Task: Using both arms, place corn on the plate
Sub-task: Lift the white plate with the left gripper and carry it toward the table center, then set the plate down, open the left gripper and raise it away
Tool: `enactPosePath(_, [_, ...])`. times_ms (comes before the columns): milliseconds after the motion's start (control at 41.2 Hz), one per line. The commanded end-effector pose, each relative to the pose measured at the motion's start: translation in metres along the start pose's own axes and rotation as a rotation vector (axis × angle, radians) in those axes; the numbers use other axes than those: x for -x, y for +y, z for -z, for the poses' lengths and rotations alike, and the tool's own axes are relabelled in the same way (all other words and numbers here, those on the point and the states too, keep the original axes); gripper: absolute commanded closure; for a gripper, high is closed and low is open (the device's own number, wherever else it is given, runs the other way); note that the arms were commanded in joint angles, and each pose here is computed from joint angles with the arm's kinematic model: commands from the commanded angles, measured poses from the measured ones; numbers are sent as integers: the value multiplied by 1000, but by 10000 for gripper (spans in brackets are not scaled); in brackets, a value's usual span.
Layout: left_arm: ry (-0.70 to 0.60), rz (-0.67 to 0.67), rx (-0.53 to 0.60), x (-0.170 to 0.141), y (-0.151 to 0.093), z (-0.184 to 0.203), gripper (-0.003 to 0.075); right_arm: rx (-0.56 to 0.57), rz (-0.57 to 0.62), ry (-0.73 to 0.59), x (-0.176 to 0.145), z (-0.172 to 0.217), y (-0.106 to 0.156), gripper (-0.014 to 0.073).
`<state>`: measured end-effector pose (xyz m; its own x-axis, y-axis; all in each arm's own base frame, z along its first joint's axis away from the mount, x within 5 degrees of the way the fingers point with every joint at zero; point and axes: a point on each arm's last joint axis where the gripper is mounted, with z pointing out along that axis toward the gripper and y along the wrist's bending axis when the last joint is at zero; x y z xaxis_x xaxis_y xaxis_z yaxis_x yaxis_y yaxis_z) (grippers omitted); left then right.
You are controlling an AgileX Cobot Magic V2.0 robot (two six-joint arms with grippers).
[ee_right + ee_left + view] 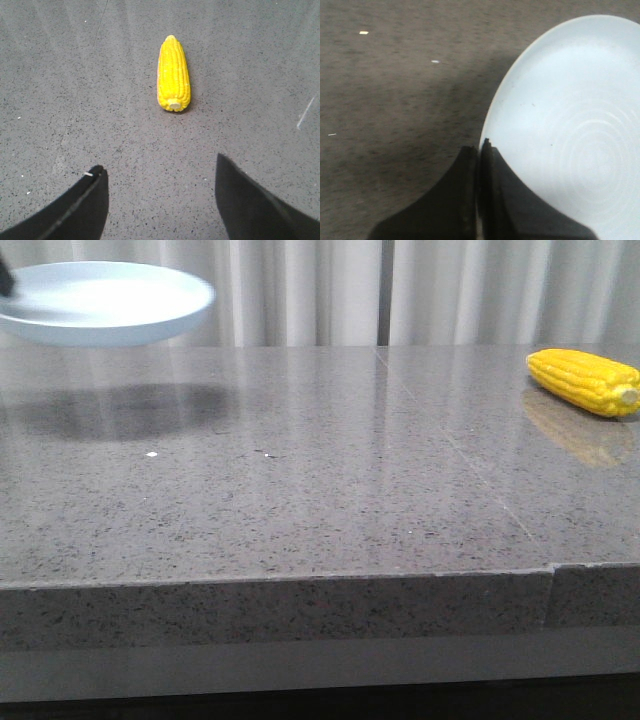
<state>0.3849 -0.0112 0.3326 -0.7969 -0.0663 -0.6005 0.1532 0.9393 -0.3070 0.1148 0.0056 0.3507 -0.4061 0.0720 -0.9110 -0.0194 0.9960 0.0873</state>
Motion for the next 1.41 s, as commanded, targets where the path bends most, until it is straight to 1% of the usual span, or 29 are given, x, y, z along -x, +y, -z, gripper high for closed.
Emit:
enactPosePath(0, [-71,-35,-102,8,-42,6,740,-4,17,-91,15,4,0,105])
enactPosePath(146, [-13,-106,-169,-2,-82,-25,740,-4,17,-91,15,4,0,105])
enactPosePath(243, [18,-144,-200,-11,-104,-44,740,-4,17,-91,15,4,0,105])
enactPosePath(316, [38,-161,-214,-16,-115,-58,740,-4,17,-91,15,4,0,105])
enactPosePath(462, [72,-178,-228,-27,-129,-82,740,-4,17,-91,15,4,0,105])
enactPosePath(607, [88,-174,-222,-31,-128,-97,738,-4,17,-91,15,4,0,105])
enactPosePath(656, [91,-173,-221,-31,-128,-98,724,-4,17,-91,15,4,0,105])
enactPosePath(680, [91,-175,-220,-31,-128,-98,709,-4,17,-91,15,4,0,105])
enactPosePath(729, [92,-179,-217,-31,-128,-99,650,-4,17,-91,15,4,0,105])
enactPosePath(802, [94,-182,-214,-32,-128,-99,525,-4,17,-91,15,4,0,105])
enactPosePath(826, [94,-182,-214,-32,-128,-99,470,-4,17,-91,15,4,0,105])
enactPosePath(850, [93,-182,-212,-31,-127,-99,443,-4,17,-91,15,4,0,105])
enactPosePath(899, [92,-183,-211,-31,-126,-98,344,-4,17,-91,15,4,0,105])
enactPosePath(972, [77,-192,-208,-28,-127,-90,266,-4,17,-91,15,4,0,105])
enactPosePath(1020, [57,-211,-202,-25,-128,-81,250,-4,17,-91,15,4,0,105])
enactPosePath(1117, [2,-265,-194,-20,-136,-54,250,-4,17,-91,15,4,0,105])
enactPosePath(1239, [-63,-381,-182,-20,-154,-7,250,-4,17,-91,15,4,0,105])
enactPosePath(1385, [-95,-522,-168,-40,-175,40,251,-4,17,-91,15,4,0,105])
